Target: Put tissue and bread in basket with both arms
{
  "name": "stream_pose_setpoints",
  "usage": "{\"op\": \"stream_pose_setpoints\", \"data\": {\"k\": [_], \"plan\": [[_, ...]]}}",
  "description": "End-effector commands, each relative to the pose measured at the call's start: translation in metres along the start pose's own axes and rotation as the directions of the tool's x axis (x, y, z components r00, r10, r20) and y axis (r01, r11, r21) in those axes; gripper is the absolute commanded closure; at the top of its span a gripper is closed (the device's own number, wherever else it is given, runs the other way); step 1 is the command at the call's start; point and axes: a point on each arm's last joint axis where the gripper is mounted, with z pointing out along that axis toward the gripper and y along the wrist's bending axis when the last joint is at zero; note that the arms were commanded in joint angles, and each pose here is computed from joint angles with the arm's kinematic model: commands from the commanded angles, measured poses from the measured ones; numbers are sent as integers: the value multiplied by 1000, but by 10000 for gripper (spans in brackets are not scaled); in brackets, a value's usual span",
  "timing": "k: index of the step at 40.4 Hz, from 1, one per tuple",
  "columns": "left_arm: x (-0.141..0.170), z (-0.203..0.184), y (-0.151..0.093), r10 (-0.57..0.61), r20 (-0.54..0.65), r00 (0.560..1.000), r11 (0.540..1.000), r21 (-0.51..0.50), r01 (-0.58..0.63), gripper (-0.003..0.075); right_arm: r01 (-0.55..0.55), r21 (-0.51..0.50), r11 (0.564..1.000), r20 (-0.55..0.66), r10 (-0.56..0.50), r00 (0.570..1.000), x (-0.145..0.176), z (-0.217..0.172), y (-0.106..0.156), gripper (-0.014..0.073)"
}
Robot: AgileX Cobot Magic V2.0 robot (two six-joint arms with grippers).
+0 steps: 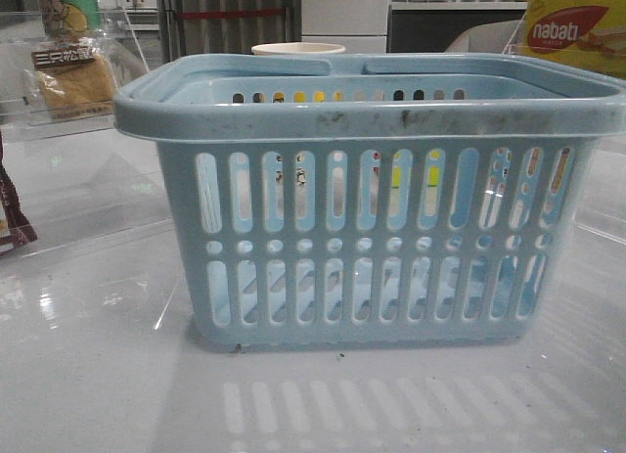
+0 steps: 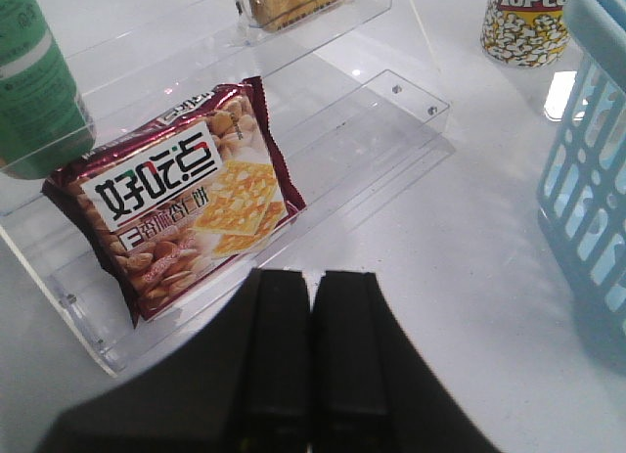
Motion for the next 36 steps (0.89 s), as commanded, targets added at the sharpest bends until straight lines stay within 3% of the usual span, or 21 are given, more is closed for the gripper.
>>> {"op": "stream_pose_setpoints", "data": {"k": [1, 4, 12, 15, 23, 36], "plan": [[-18, -5, 0, -4, 111, 994, 1000, 4, 4, 628, 9, 13, 1000, 151, -11, 988, -22, -24, 0, 37], [-18, -5, 0, -4, 111, 994, 1000, 4, 4, 628, 9, 13, 1000, 146, -11, 989, -22, -22, 0, 66], [-18, -5, 0, -4, 111, 994, 1000, 4, 4, 628, 8, 11, 1000, 132, -9, 991, -20, -19, 0, 342], [-18, -5, 0, -4, 111, 994, 1000, 4, 4, 628, 8, 10, 1000, 139, -9, 990, -21, -22, 1, 391], [-18, -5, 0, -4, 111, 994, 1000, 4, 4, 628, 16, 8, 1000, 176, -17, 984, -26, -50, 4, 395], [-18, -5, 0, -4, 111, 994, 1000, 4, 4, 628, 28, -80, 996, 322, -1, 947, -26, -146, 31, 395]]}}
